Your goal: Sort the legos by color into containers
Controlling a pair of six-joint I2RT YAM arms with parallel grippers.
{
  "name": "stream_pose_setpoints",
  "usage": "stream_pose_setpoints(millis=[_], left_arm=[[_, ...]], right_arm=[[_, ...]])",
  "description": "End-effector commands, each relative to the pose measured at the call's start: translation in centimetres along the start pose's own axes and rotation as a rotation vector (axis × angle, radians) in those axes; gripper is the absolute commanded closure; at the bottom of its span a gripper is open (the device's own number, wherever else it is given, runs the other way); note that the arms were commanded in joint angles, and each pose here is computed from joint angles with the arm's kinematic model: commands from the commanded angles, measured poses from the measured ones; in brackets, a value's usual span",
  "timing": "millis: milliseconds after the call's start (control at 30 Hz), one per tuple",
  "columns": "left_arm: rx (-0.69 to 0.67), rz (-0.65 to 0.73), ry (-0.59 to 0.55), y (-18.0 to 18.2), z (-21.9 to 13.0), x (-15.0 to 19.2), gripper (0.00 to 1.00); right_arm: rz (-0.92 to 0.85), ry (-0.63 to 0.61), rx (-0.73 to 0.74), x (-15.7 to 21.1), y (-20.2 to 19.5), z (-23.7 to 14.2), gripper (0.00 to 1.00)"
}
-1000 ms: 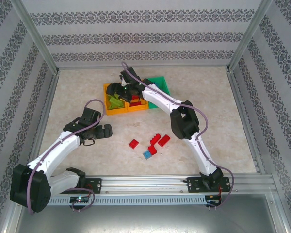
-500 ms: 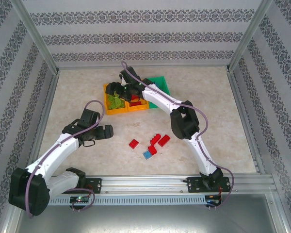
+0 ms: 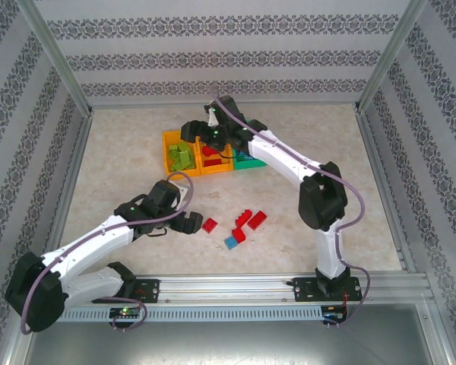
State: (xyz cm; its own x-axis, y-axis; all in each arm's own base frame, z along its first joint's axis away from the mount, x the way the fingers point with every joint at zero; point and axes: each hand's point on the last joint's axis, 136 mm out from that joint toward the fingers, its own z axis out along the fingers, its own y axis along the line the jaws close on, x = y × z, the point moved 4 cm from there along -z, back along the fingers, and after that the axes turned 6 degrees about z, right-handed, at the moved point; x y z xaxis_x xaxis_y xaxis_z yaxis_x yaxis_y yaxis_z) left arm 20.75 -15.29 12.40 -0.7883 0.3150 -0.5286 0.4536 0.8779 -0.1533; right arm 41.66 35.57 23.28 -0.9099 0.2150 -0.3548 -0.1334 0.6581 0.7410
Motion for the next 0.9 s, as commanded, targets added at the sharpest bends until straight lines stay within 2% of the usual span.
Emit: stream_pose_setpoints(millis=[0,233,433,600,867], left_arm=[[0.021,0.094,0.000,-1.2,0.9,-1.0,0.03],[0.035,0.228,0.091,-4.0,3.6,-1.2,0.07],[0.027,0.299,0.151,-5.0,5.4,-0.8,0.11],[0.031,0.331,0.216,-5.4,6.8,-0.3,0.18],[0.003,0.338,0.258,-5.3,8.2,-0.2,0.29]], right_arm=[[0.002,-0.068,0.062,-0.9,-3.0,-2.0,0.11],[0.090,-0.152,0.155,-0.9,-9.2,-6.5,0.09],[0.169,-0.202,0.222,-0.1,-13.8,-10.3,0.08],[0.215,-0.245,0.260,0.5,-16.5,-13.2,0.07],[0.260,-0.279,0.310,1.9,-19.3,-16.2,0.06]])
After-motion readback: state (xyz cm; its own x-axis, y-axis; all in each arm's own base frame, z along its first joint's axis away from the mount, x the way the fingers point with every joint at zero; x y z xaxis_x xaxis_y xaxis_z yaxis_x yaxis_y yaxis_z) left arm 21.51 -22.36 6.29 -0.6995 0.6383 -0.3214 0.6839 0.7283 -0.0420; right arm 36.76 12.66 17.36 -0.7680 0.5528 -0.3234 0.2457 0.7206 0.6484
